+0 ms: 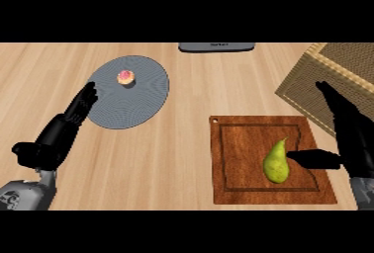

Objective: Pick the pear from the cutting board and place it in the basket

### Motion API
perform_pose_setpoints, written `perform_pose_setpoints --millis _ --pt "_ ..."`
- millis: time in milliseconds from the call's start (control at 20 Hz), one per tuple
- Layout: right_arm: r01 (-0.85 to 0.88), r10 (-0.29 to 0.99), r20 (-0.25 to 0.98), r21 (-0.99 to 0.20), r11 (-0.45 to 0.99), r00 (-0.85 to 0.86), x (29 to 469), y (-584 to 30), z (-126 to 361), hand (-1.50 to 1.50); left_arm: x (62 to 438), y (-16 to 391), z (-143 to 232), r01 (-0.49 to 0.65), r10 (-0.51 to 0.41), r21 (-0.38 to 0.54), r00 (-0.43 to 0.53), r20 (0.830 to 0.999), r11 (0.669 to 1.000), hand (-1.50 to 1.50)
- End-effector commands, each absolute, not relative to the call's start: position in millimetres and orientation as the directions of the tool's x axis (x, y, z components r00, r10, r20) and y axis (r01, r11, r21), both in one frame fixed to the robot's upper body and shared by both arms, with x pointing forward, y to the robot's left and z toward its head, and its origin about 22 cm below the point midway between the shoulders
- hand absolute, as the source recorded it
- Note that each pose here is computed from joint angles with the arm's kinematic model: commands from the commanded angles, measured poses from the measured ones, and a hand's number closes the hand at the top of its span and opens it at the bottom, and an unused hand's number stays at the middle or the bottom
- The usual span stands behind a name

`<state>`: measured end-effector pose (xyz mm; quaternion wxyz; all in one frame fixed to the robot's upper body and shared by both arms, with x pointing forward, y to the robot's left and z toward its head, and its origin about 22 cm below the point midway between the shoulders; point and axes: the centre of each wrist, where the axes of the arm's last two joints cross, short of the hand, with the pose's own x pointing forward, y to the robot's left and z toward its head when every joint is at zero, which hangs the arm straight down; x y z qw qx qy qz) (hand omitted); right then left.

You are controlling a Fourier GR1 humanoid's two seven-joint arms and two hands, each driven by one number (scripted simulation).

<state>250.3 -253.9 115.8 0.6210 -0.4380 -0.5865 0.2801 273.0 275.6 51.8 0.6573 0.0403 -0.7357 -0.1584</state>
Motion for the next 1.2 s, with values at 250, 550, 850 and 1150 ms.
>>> perform_pose_setpoints --millis 250,550,850,1150 --pt "-0.185 0.904 0.334 -0.903 0.388 0.269 201.2 -227.0 209.5 -1.50 279.4 268.2 57.5 0.150 -0.258 0.279 -0.145 0.955 0.949 0.00" --pt "-0.176 0.883 0.351 -0.892 0.417 0.312 165.7 -225.5 249.2 -1.50 283.8 267.3 62.7 0.180 -0.252 0.275 -0.142 0.957 0.944 0.00" --pt "-0.149 0.872 0.360 -0.893 0.425 0.333 160.4 -247.3 249.1 -1.50 282.5 265.3 55.6 0.163 -0.246 0.272 -0.162 0.956 0.948 0.00" --pt "-0.079 0.819 0.470 -0.851 0.520 0.330 163.6 -255.9 213.9 -1.50 284.7 251.8 57.7 0.174 -0.249 0.279 -0.174 0.953 0.944 0.00"
